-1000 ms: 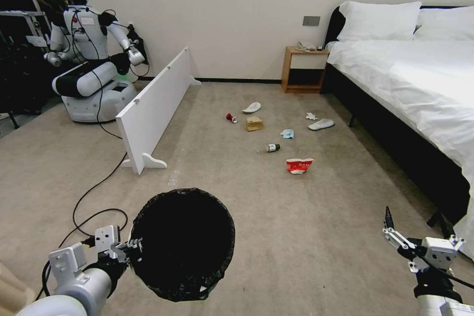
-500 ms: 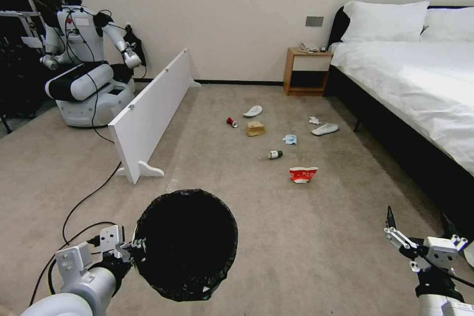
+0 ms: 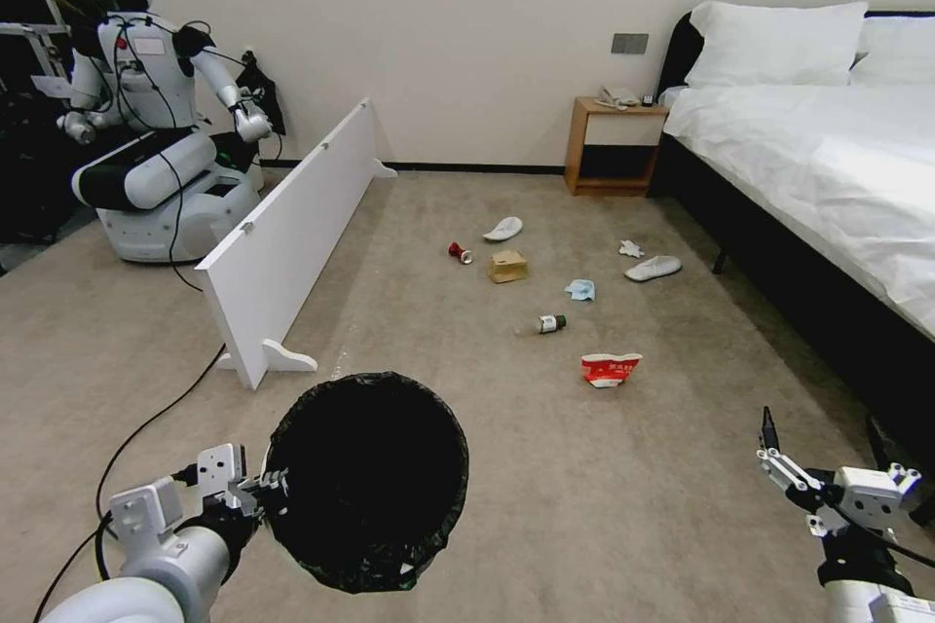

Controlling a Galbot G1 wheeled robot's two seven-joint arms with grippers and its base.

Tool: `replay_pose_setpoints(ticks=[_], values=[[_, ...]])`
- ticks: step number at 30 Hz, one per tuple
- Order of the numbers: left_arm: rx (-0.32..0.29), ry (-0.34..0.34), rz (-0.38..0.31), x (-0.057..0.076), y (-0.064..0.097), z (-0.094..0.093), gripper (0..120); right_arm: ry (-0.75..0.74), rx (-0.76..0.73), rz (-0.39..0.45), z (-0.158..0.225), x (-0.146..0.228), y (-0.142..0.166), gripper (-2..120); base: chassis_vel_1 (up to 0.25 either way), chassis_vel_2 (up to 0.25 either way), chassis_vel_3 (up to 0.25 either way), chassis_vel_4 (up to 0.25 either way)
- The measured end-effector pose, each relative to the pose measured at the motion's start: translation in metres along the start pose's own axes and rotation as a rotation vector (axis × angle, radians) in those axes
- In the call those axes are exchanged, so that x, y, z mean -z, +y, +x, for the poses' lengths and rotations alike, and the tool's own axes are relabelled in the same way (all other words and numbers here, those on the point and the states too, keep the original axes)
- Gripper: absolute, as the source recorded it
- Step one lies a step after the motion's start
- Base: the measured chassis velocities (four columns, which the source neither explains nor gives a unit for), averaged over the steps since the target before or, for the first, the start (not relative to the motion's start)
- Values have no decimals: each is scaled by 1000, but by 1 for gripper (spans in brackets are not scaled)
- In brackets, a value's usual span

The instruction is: Pick up the trash bin, then pick up the garbage from the floor and place it into the trash bin.

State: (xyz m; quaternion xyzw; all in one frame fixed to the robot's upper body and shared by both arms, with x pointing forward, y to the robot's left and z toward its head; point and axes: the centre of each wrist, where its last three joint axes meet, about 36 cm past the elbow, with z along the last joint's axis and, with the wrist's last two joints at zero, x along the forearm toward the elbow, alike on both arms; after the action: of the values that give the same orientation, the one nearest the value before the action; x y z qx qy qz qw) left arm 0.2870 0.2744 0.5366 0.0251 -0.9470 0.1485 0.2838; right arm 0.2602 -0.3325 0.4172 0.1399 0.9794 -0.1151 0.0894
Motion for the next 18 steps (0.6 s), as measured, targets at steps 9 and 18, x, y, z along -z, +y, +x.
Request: replay_pose_setpoints(ticks=[9, 18], values=[[-1, -1, 0, 0, 0, 1, 2, -1, 1, -3, 0, 1, 0, 100, -171, 160, 162, -165], [-1, -1, 1, 0, -1, 1, 2, -4, 1, -4, 0, 2, -1, 100, -171, 169, 180, -173]])
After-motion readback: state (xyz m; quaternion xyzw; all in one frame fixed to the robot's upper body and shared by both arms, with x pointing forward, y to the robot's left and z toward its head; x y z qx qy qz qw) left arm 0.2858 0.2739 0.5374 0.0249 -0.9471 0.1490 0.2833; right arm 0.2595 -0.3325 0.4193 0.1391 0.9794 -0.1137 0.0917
